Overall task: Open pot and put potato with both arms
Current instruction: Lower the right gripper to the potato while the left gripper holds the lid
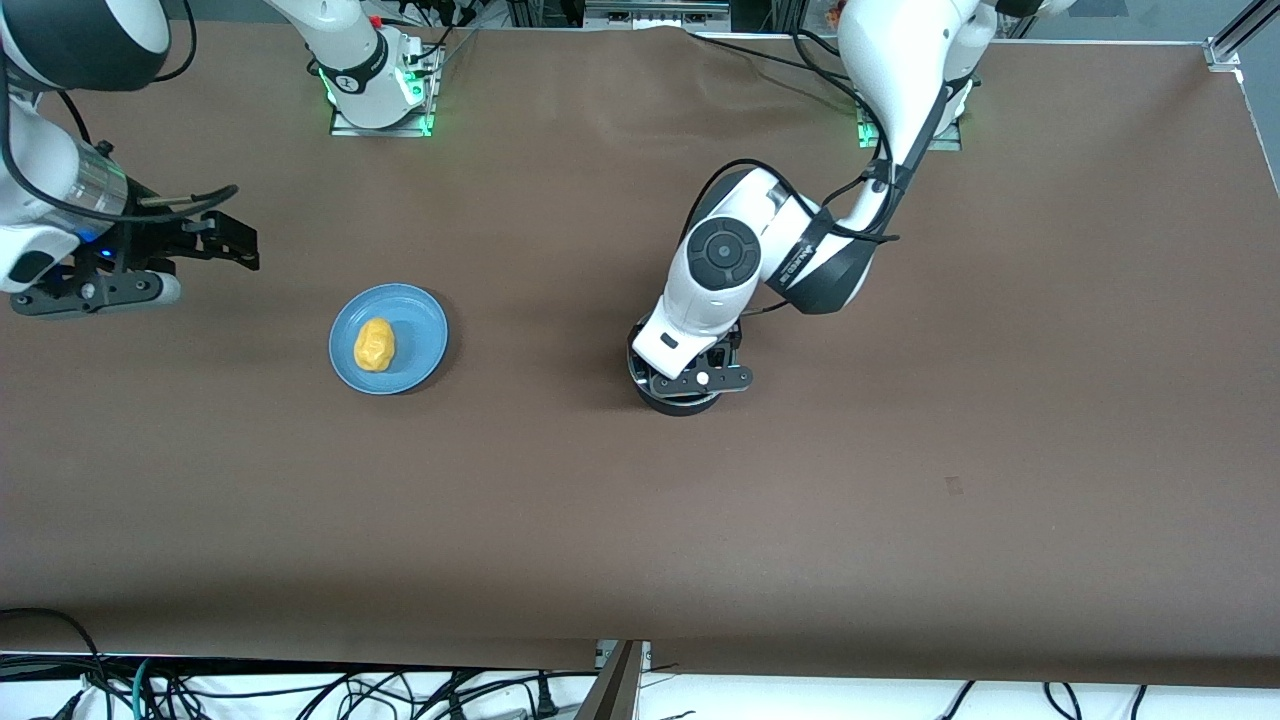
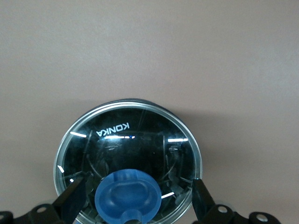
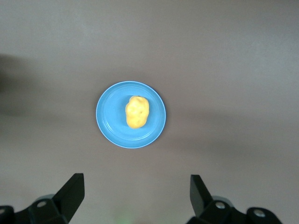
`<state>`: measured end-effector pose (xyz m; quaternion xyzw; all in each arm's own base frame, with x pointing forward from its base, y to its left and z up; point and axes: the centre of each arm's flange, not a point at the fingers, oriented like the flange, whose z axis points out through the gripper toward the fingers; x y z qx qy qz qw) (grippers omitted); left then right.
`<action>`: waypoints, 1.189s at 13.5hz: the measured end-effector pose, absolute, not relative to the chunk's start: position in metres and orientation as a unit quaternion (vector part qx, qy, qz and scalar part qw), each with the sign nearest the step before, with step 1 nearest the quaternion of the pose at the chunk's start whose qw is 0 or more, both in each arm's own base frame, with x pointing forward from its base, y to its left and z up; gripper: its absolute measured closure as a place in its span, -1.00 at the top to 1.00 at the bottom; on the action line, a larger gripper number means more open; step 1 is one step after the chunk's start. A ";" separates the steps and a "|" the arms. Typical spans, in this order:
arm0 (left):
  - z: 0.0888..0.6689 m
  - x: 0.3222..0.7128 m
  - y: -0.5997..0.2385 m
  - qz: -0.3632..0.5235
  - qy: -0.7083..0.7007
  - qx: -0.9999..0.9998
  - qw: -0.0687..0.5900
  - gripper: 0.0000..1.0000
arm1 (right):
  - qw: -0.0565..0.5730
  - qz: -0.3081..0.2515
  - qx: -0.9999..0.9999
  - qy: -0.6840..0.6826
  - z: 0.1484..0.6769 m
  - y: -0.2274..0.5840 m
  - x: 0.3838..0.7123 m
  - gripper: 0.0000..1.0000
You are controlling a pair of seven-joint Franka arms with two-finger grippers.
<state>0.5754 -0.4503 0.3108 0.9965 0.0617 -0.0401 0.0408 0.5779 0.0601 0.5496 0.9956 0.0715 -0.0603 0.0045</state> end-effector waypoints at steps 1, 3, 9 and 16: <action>0.308 0.574 -0.451 -0.038 0.058 0.997 0.036 1.00 | 0.004 -0.061 0.996 0.072 0.538 0.060 0.578 1.00; 0.303 0.571 -0.455 -0.038 0.050 0.998 0.027 1.00 | 0.003 -0.056 0.996 0.071 0.498 0.061 0.580 1.00; 0.288 0.561 -0.456 -0.042 0.031 0.999 -0.009 1.00 | -0.002 -0.021 0.998 0.062 0.359 0.060 0.570 1.00; 0.288 0.560 -0.458 -0.042 0.028 0.999 -0.011 0.37 | -0.008 -0.024 0.999 0.025 0.247 0.087 0.546 1.00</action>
